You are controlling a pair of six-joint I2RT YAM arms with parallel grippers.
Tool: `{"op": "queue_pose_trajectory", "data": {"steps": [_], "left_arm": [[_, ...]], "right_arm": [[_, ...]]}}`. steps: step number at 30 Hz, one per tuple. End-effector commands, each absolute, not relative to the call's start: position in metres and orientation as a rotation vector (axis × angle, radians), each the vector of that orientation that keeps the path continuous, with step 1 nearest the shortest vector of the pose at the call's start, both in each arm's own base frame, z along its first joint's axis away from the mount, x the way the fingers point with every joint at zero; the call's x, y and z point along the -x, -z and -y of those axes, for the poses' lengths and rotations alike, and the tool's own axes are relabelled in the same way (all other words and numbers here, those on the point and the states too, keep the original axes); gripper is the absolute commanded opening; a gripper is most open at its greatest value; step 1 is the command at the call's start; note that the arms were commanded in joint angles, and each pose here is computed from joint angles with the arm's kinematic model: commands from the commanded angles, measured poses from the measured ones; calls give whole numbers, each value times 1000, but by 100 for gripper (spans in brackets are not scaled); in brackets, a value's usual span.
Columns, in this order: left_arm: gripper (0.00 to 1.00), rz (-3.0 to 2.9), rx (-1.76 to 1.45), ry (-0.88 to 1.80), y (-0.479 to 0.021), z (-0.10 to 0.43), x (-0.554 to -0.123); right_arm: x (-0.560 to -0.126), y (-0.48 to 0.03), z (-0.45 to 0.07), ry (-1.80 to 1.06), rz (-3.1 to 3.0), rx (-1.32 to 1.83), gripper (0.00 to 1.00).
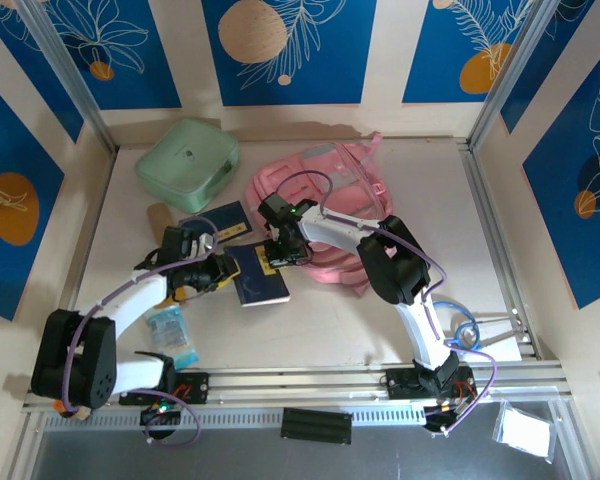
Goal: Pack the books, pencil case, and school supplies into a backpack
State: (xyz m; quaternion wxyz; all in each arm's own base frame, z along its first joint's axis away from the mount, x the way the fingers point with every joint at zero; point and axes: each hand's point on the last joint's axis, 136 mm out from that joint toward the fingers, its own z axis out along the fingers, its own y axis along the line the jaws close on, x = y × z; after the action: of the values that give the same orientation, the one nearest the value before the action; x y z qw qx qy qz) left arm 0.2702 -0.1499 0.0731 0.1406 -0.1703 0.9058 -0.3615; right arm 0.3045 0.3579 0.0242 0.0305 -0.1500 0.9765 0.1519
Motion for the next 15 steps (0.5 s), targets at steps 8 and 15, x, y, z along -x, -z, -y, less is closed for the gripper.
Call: {"op": "queue_pose_trajectory", "data": {"steps": [8,15], "left_arm": [[27,-2536,441,1268,-92,178,-291],[15,-2590,455,1145,-84,167,-291]], "right_arm": [[-282,2,-357,-448,-3096,482,10],[-284,-4,-356,-451,-3072,476,10]]}}
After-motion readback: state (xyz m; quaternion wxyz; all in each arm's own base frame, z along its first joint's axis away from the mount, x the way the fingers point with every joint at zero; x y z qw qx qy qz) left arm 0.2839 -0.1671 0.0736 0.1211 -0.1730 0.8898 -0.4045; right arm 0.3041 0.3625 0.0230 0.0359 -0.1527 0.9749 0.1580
